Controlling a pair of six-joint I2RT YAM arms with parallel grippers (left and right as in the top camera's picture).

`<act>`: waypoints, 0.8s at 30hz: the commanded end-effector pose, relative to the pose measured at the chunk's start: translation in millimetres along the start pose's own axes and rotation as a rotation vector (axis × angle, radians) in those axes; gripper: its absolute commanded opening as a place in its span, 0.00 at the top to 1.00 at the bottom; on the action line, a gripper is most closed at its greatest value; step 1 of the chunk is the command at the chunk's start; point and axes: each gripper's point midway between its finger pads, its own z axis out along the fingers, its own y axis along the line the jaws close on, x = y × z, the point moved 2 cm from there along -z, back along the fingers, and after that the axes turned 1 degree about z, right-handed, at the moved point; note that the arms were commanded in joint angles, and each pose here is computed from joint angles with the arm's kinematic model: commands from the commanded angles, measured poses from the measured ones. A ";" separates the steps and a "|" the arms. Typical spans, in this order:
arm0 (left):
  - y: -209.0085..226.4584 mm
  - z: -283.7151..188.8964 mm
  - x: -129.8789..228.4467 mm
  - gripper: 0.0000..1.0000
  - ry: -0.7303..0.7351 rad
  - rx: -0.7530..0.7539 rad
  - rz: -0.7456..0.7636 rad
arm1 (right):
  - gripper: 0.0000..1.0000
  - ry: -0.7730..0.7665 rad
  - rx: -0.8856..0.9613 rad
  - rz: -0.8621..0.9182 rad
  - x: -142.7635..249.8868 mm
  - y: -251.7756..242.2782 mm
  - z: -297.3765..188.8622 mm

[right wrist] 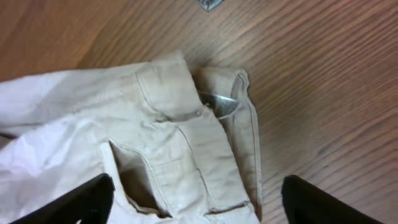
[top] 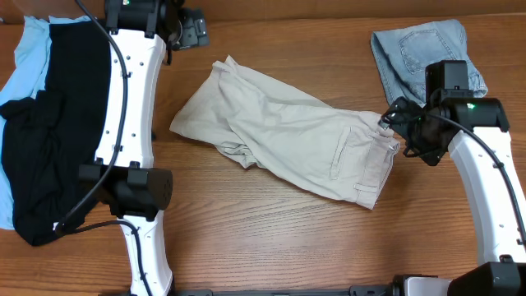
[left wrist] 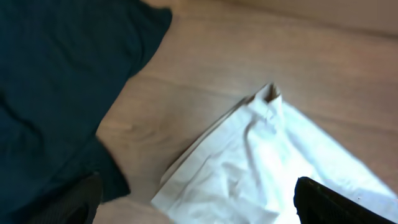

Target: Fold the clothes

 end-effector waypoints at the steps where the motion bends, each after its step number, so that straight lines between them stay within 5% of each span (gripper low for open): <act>1: -0.4 1.8 4.7 0.00 0.027 0.020 0.042 | 0.17 0.008 -0.010 -0.071 4.8 0.1 0.2; 5: -22.1 24.6 21.8 0.00 0.111 0.132 0.141 | 0.01 0.087 0.012 -0.040 23.7 -10.4 25.3; 11: -37.8 81.6 46.7 0.02 0.215 0.192 0.349 | 0.00 0.195 -0.057 -0.007 50.1 -17.3 57.8; 15: -39.5 118.9 61.8 0.22 0.279 0.187 0.397 | 0.00 0.202 -0.055 0.005 56.3 -25.4 71.8; 19: -39.2 151.4 78.9 0.32 0.346 0.176 0.399 | 0.00 0.198 -0.079 0.019 61.4 -31.7 89.3; 24: -38.9 164.0 86.7 0.32 0.374 0.171 0.401 | 0.00 0.184 -0.108 0.020 70.1 -36.7 109.4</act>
